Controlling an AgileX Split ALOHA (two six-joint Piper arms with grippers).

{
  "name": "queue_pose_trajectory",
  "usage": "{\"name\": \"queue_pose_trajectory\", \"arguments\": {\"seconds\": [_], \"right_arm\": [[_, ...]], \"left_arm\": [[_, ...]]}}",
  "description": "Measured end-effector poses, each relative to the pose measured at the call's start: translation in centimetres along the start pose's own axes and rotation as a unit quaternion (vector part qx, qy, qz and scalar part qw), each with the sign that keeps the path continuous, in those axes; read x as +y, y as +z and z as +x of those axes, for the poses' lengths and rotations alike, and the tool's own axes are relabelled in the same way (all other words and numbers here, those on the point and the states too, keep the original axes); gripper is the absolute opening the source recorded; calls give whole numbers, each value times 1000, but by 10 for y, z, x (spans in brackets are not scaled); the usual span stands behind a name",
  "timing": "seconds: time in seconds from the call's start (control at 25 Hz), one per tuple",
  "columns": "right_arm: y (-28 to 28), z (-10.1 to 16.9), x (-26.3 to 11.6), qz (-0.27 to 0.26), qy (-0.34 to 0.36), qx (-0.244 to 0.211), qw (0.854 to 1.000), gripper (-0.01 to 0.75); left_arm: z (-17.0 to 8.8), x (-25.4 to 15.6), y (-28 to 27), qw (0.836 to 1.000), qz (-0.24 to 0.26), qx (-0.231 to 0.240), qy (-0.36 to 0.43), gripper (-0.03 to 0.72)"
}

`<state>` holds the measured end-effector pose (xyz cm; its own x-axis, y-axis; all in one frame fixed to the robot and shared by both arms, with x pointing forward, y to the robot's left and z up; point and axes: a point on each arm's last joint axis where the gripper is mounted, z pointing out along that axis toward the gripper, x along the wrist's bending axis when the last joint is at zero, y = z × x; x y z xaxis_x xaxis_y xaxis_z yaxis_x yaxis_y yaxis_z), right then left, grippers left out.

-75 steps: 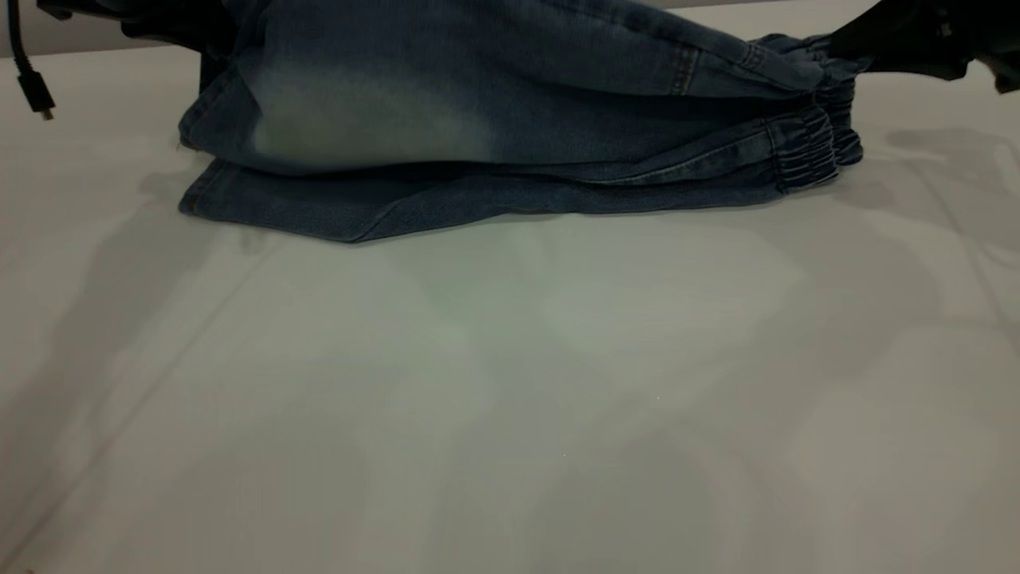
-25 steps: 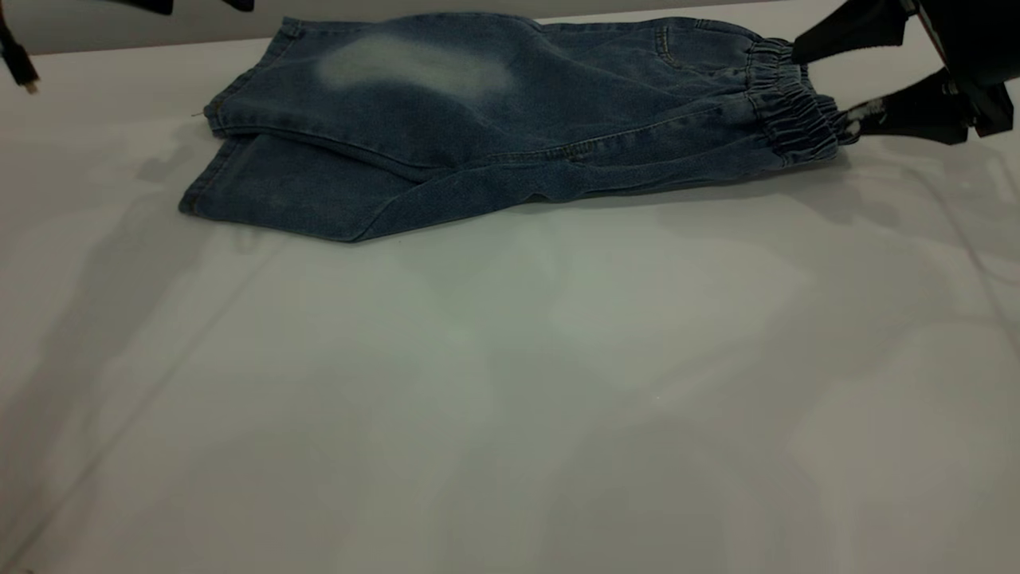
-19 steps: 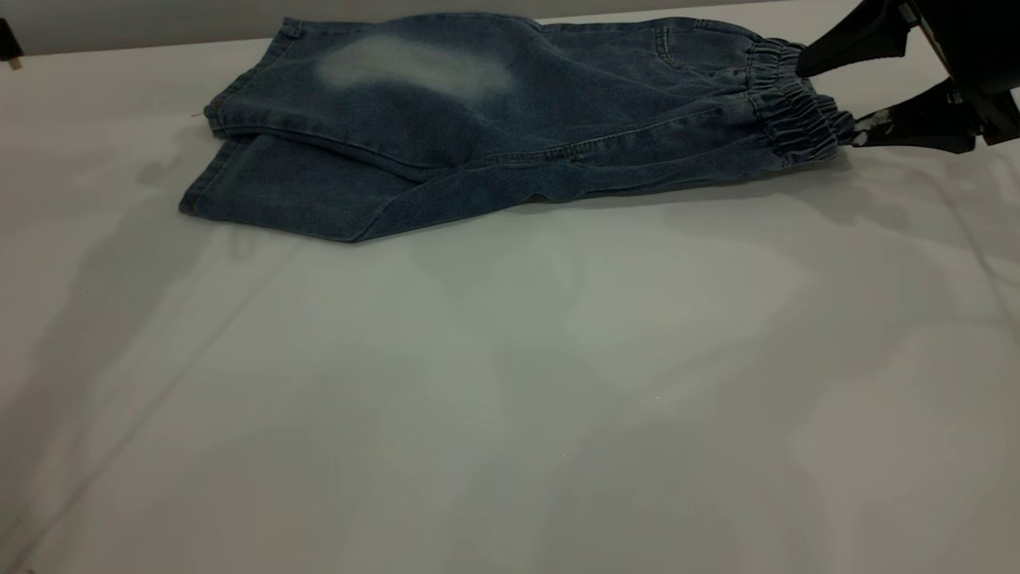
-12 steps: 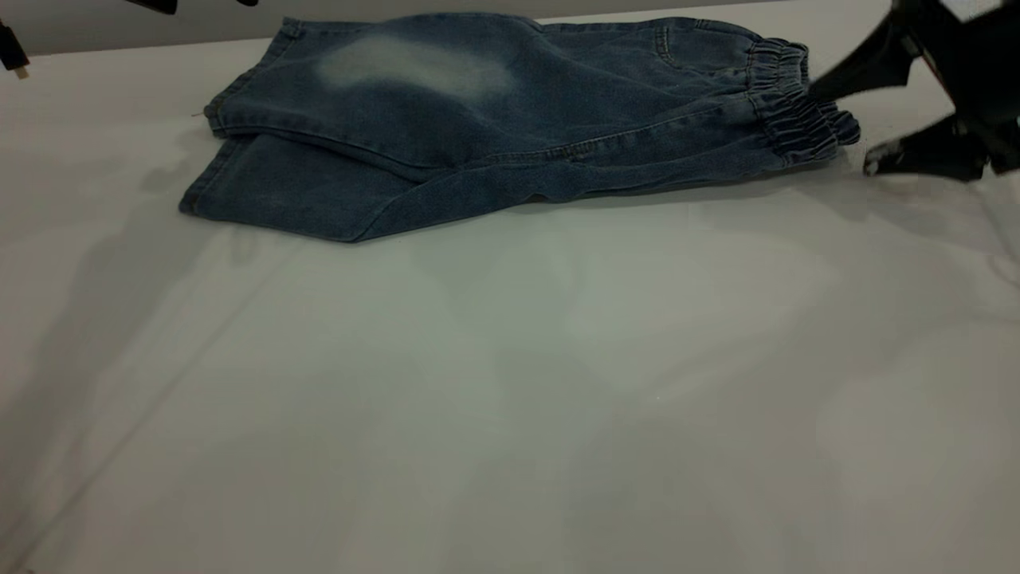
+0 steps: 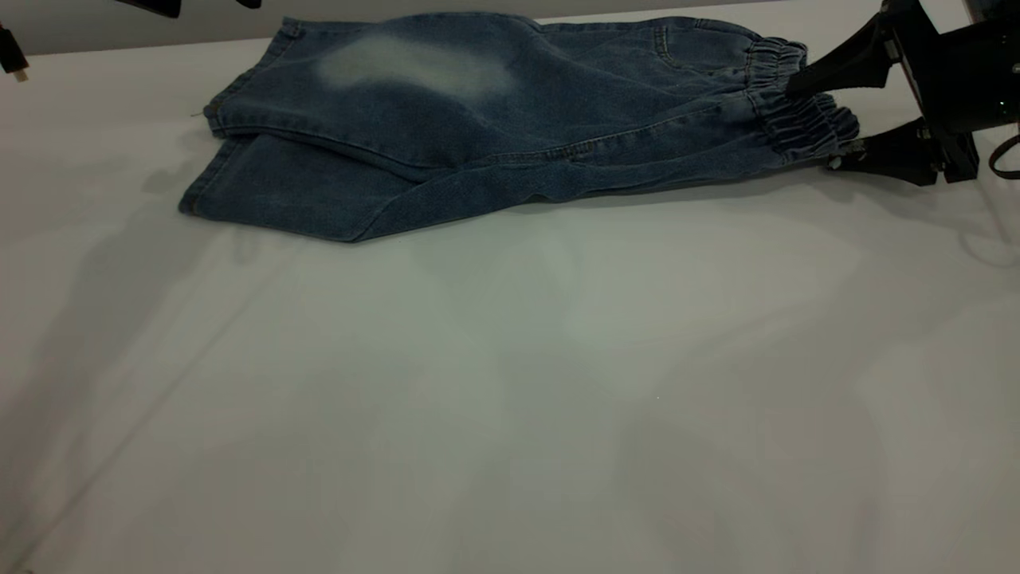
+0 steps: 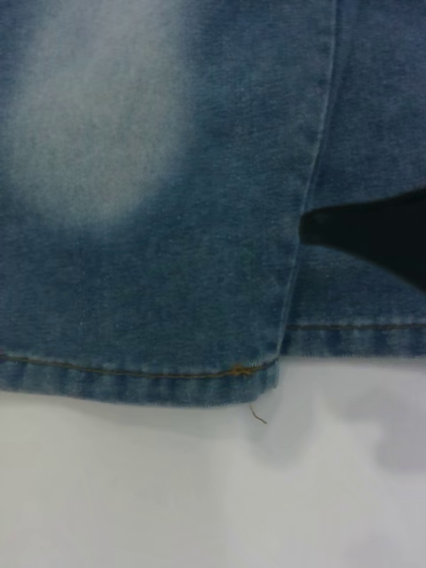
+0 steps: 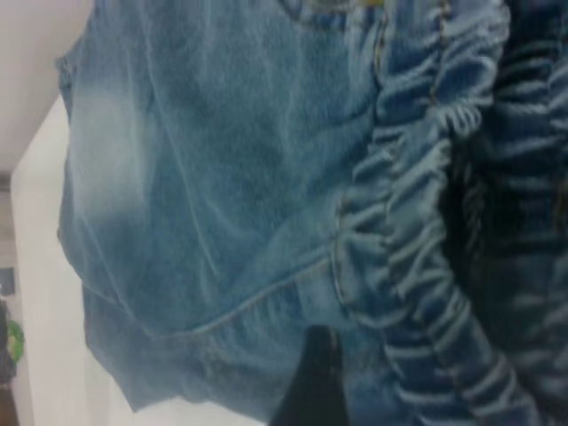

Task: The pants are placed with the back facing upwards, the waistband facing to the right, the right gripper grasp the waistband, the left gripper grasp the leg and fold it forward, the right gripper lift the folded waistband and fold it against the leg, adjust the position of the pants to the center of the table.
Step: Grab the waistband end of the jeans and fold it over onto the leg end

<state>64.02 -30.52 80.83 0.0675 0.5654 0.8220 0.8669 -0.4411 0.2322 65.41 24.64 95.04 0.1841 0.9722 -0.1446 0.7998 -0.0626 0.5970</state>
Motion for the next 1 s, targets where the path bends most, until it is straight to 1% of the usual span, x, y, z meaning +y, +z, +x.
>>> {"name": "queue_pose_trajectory", "arguments": {"seconds": [0.32, 0.44, 0.52, 0.6, 0.72, 0.84, 0.92, 1.0], "right_arm": [[11, -10, -1, 6, 13, 26, 1000, 587], [12, -11, -1, 2, 4, 31, 1000, 579], [12, -12, -1, 0, 2, 31, 1000, 557], [13, -12, 0, -2, 4, 27, 1000, 513], [13, -14, 0, -6, 4, 22, 1000, 395], [13, -13, 0, -6, -10, 23, 1000, 206], [13, -13, 0, -6, -15, 26, 1000, 102], [13, -12, 0, -6, -15, 27, 999, 88]], "left_arm": [[-3, 3, -1, 1000, -6, -6, -8, 584], [-12, 9, -2, 1000, -9, -14, 1, 584], [-20, 13, -2, 1000, -15, -20, 11, 584], [-32, 16, -2, 999, -19, -28, 22, 584], [-48, 19, -1, 998, -22, -41, 38, 584], [-61, 21, 2, 997, -20, -52, 51, 584], [-66, 22, 5, 997, -18, -56, 55, 584], [-68, 23, 9, 997, -17, -58, 57, 584]]}}
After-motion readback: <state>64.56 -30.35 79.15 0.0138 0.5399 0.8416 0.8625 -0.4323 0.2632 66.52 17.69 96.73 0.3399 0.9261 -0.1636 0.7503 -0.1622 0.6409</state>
